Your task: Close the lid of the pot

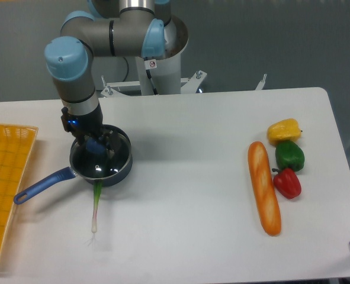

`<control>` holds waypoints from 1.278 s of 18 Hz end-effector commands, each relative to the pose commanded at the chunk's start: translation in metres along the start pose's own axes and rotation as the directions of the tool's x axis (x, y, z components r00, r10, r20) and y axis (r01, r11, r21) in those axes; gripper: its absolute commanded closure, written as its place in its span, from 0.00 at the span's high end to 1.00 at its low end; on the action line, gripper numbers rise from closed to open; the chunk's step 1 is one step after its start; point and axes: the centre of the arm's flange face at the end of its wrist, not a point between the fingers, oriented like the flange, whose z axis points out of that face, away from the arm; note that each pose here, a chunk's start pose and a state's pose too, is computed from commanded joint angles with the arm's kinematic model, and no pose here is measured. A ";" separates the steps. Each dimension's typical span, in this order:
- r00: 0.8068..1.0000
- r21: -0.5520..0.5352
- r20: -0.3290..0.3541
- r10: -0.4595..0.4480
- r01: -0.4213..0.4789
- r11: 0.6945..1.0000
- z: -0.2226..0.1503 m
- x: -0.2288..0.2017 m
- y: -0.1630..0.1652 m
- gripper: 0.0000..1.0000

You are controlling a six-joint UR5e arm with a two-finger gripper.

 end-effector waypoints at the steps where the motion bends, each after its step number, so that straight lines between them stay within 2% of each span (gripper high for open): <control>1: 1.000 0.002 0.003 -0.004 0.004 1.000 -0.001 -0.009 0.001 1.00; 6: 1.000 -0.011 0.006 -0.009 0.009 1.000 -0.004 -0.048 0.010 1.00; 10: 0.995 -0.066 -0.026 0.091 -0.093 0.994 -0.013 -0.091 0.027 1.00; 15: 0.995 -0.081 -0.025 0.097 -0.098 0.992 -0.026 -0.141 0.047 1.00; 23: 0.976 -0.111 -0.064 0.210 -0.216 0.970 -0.047 -0.208 0.111 1.00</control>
